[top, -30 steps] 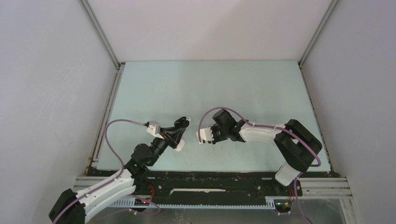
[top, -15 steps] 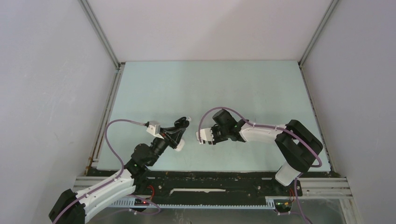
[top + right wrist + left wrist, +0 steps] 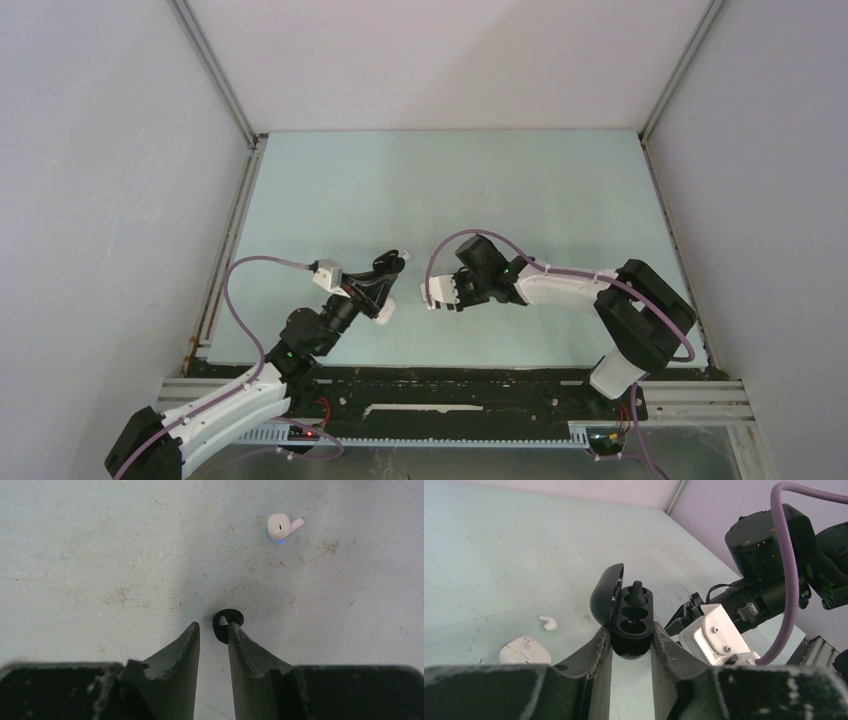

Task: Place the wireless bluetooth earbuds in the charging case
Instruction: Pick up the right earbud from the center of the board.

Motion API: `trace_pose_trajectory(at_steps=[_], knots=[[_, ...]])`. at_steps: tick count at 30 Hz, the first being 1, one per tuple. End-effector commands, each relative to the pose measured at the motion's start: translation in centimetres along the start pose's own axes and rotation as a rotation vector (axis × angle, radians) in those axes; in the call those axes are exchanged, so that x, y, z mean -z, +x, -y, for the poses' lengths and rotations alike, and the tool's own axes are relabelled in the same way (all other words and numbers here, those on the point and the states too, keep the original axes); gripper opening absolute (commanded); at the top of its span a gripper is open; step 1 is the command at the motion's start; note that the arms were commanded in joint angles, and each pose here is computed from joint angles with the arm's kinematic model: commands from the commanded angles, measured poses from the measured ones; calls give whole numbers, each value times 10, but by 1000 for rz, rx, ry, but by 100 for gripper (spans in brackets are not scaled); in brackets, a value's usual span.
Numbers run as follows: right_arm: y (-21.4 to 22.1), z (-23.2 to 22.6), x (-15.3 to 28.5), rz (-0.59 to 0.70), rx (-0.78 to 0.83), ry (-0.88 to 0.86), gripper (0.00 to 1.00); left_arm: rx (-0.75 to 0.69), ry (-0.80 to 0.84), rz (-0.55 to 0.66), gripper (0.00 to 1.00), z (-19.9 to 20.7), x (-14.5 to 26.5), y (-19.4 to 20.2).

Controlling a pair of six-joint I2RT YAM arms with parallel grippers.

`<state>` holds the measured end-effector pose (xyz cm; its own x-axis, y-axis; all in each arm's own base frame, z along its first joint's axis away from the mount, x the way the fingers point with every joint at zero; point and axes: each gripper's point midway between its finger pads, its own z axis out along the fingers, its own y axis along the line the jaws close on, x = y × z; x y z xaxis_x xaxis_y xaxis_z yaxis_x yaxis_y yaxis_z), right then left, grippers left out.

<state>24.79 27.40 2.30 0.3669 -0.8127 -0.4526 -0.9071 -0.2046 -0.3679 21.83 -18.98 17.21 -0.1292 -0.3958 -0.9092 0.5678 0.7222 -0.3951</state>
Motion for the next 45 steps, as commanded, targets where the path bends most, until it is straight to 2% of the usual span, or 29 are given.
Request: trace_pose_trajectory(at_steps=[1, 10, 23, 45], knots=[[-18, 16, 11, 35, 2, 55, 31, 3, -29, -41, 0, -15, 12, 26], [-22, 17, 19, 37, 5, 69, 33, 5, -30, -43, 0, -16, 12, 27], [-5, 15, 3, 0, -13, 45, 28, 6, -26, -44, 0, -15, 12, 27], [9, 28, -12, -50, -75, 84, 26, 7, -29, -50, 0, -15, 12, 28]])
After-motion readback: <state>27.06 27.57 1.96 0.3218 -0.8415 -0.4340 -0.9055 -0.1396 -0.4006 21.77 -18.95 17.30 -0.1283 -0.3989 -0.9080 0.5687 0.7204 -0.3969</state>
